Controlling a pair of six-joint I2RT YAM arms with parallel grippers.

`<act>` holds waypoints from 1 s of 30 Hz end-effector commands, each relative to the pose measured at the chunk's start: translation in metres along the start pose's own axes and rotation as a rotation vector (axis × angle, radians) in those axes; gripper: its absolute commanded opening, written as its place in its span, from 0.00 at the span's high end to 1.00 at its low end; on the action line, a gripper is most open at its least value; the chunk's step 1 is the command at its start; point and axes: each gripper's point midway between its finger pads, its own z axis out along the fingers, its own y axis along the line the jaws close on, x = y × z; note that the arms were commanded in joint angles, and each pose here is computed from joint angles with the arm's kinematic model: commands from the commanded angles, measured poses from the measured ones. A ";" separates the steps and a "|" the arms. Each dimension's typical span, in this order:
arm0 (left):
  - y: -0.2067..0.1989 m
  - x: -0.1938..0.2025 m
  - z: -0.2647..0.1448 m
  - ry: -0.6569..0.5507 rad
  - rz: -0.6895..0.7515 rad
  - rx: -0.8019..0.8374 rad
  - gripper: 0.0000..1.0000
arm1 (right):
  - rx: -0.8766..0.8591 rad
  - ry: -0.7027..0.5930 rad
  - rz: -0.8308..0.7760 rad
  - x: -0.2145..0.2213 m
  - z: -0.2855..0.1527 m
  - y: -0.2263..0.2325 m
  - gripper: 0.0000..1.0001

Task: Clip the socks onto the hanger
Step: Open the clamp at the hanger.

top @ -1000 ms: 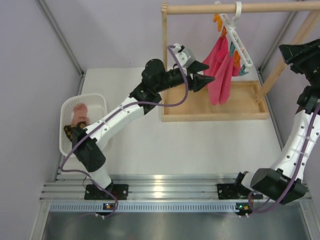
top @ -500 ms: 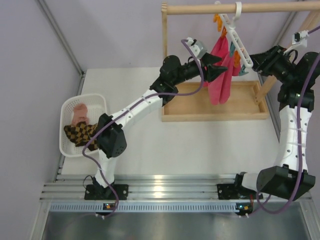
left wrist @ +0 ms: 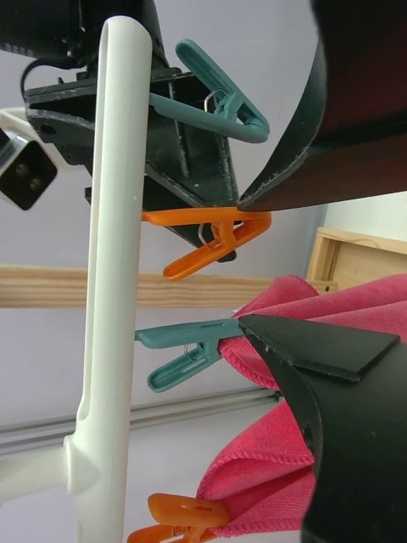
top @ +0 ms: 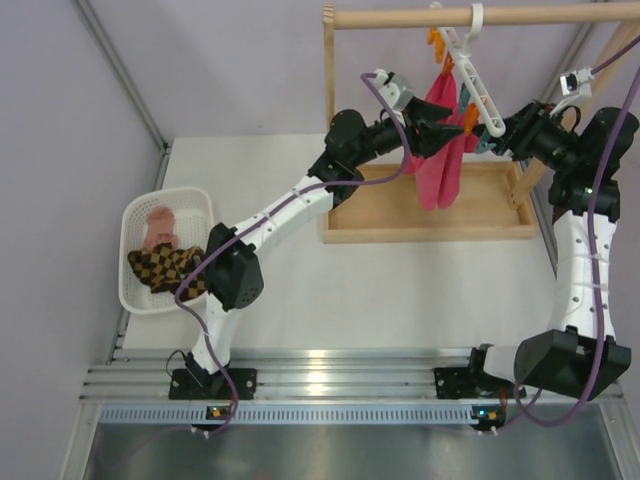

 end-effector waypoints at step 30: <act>-0.021 -0.025 0.018 -0.125 -0.059 0.127 0.74 | -0.179 0.024 -0.189 -0.004 -0.013 0.031 0.40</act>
